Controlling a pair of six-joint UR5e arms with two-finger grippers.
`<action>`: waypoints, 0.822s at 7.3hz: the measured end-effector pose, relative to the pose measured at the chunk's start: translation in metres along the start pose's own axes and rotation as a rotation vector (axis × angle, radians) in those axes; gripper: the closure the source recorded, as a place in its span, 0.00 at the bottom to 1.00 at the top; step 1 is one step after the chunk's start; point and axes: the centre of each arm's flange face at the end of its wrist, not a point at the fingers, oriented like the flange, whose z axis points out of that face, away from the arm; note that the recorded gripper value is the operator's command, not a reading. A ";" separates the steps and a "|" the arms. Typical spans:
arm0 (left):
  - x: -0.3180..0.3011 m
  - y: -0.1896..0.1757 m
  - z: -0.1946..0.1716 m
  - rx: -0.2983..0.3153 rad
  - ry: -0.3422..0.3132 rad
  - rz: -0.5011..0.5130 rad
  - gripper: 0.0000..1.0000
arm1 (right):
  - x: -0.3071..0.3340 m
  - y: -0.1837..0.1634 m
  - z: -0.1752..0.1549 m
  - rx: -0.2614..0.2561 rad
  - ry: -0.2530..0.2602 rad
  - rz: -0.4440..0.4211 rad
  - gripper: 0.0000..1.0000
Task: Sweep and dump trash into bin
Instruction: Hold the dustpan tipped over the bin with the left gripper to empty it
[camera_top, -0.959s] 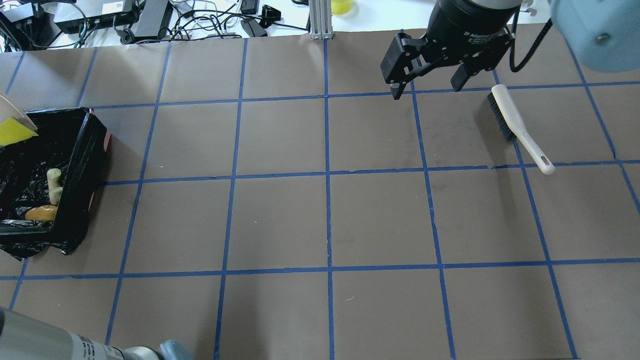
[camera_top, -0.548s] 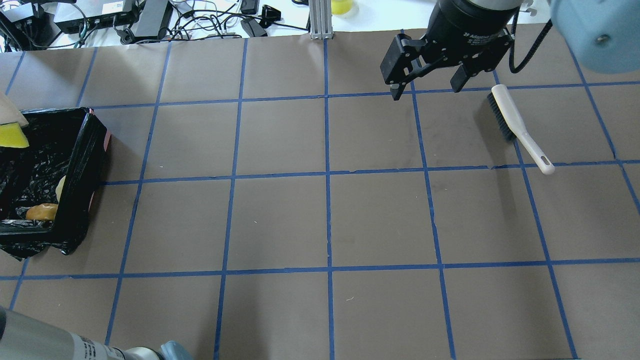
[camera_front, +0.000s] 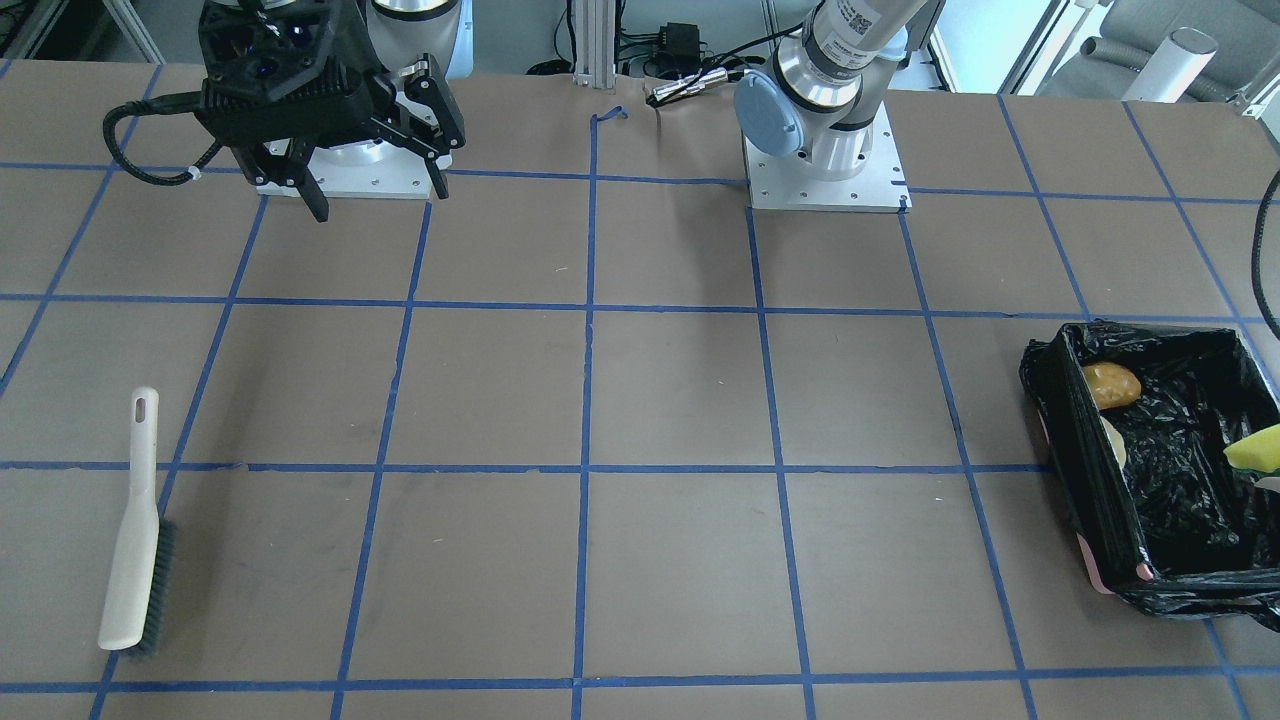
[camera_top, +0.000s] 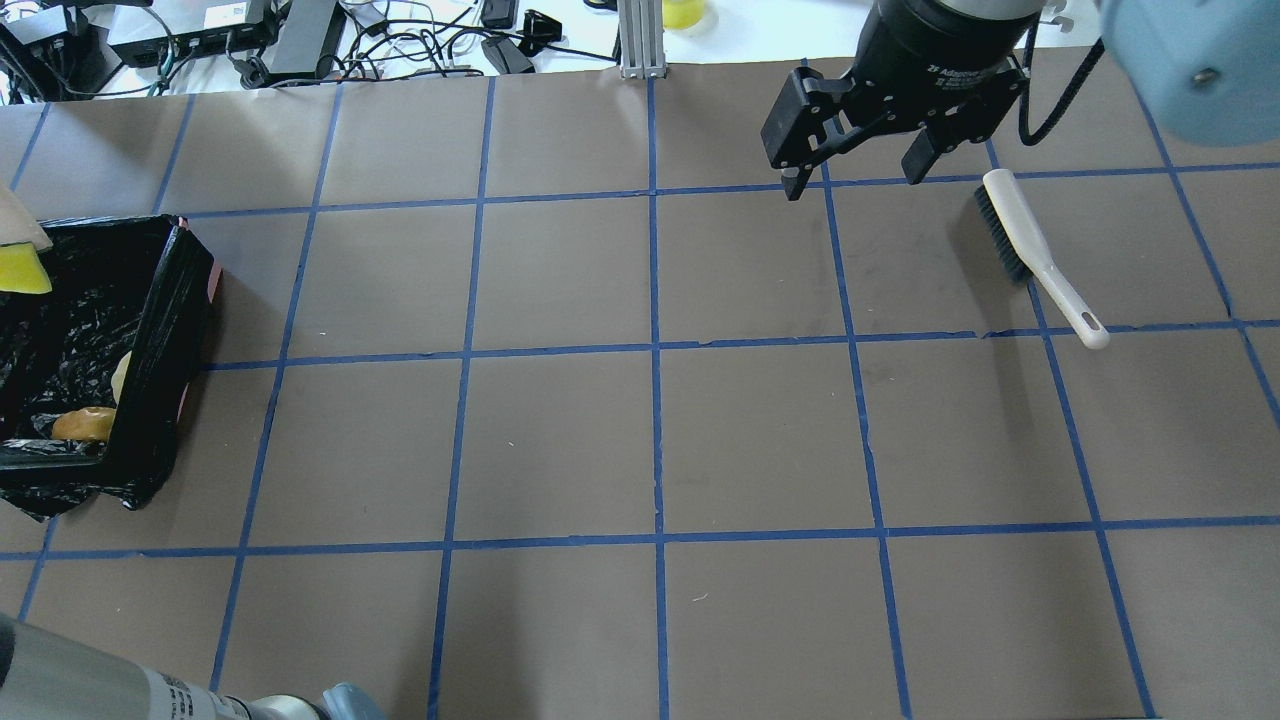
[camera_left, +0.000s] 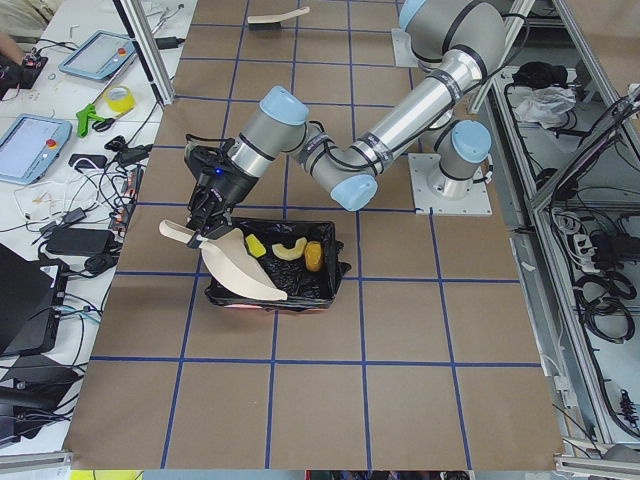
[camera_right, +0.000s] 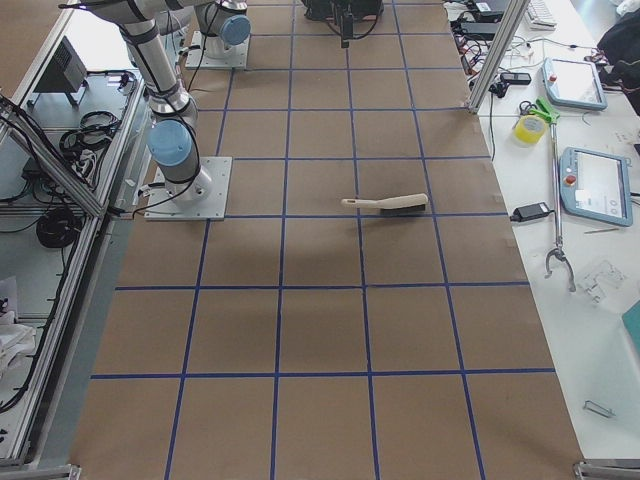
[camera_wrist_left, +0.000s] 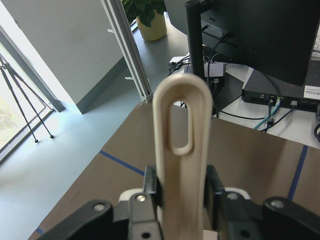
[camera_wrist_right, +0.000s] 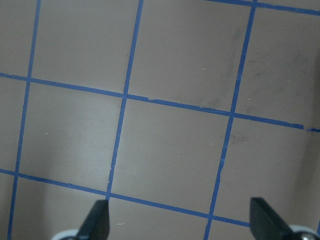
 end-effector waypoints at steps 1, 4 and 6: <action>0.003 -0.003 -0.005 0.019 0.000 0.023 1.00 | 0.000 0.000 -0.001 0.003 0.002 0.007 0.00; 0.032 -0.012 -0.019 0.037 -0.018 0.086 1.00 | 0.010 0.002 0.001 -0.016 0.072 0.072 0.00; 0.042 -0.016 -0.029 0.077 -0.033 0.142 1.00 | 0.017 0.010 0.002 -0.061 0.109 0.087 0.00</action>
